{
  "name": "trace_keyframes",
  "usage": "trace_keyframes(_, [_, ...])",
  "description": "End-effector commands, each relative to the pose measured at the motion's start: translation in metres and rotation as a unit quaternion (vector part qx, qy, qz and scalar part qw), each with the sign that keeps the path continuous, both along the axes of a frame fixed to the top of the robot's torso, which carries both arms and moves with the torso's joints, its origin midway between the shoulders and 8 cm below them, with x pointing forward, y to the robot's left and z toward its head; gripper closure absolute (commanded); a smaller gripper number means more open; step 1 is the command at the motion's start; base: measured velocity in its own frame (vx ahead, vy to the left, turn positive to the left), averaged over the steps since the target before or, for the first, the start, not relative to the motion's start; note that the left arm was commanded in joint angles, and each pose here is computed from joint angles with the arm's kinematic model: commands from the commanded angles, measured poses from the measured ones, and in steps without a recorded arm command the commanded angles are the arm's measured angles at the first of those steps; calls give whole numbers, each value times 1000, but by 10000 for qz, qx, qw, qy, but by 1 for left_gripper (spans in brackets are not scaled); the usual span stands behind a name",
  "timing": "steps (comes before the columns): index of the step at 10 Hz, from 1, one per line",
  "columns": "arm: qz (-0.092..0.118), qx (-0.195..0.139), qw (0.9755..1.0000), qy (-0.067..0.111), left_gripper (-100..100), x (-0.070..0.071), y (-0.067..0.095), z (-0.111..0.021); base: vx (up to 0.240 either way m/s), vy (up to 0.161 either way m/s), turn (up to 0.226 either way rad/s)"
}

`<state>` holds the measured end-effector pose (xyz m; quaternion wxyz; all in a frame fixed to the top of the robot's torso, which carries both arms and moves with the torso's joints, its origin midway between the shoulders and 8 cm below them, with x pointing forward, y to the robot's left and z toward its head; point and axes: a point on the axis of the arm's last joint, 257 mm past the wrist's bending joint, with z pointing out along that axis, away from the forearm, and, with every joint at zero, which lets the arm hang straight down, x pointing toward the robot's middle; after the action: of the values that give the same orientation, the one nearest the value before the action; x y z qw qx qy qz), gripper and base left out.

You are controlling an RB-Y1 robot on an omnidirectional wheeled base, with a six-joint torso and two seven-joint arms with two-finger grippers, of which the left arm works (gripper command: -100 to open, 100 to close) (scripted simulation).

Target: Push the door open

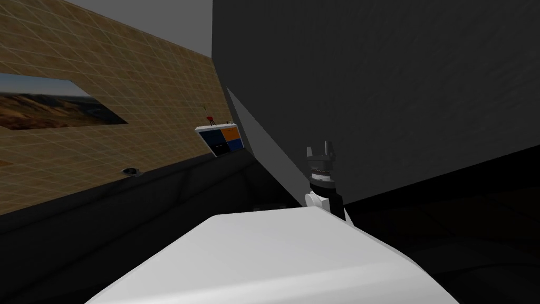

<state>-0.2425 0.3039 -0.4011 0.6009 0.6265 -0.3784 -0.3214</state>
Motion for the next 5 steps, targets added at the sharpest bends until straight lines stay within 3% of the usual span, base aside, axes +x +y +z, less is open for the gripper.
trace_keyframes(1, [-239,-52,9996,-164,-100,15,23,-2,-35,68,56])
trace_keyframes(4, [-627,-123,9970,-446,-100,47,58,-6,-20,39,74])
trace_keyframes(5, [-627,-123,9970,-446,-100,47,58,-6,-12,12,28])
